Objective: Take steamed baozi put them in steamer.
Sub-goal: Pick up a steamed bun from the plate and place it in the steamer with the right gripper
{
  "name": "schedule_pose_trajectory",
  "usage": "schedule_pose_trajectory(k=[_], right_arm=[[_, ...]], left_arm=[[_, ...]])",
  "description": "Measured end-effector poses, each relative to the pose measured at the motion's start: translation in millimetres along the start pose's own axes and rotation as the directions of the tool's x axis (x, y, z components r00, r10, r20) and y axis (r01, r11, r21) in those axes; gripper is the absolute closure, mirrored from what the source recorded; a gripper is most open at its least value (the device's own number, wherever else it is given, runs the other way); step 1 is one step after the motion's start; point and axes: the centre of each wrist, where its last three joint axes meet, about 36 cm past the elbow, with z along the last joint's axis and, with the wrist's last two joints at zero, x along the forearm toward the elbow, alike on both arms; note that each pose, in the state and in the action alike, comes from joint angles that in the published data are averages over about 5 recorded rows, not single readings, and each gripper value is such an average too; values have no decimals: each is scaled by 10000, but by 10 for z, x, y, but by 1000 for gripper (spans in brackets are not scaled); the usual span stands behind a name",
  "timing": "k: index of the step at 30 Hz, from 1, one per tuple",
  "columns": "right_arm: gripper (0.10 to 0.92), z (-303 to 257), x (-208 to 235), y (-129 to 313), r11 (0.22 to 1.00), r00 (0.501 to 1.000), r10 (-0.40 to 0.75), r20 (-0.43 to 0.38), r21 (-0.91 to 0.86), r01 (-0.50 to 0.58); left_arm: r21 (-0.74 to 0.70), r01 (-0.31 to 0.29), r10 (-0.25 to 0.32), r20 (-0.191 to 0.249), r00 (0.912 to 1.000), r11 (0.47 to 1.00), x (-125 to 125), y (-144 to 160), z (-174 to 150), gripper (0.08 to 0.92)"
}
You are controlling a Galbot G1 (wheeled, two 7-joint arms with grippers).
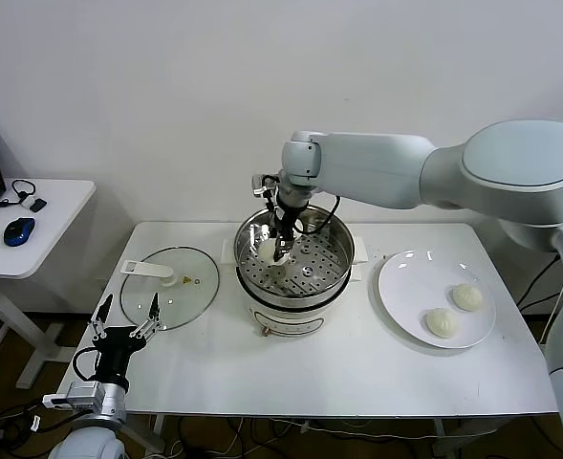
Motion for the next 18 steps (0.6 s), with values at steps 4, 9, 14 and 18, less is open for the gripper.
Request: schedule_pose_trajectory(k=[4,9,14,18], right_arm=[[462,-39,-147,-44,10000,10000,-31,75,-41,31],[463,-89,-262,-91,9999,9999,2,159,-122,0],[413,-87,-294,-125,9998,9998,78,194,-179,-75],[298,-78,-299,-136,9997,9997,96,236,-219,-90]], left_arm=[[4,16,-16,-3,10000,10000,-12,5,7,177],[11,24,-24,5,10000,10000,-20,11,8,177],[7,40,-40,7,10000,10000,-24,28,7,177],[8,65,-65,16,10000,10000,-26,42,5,177]])
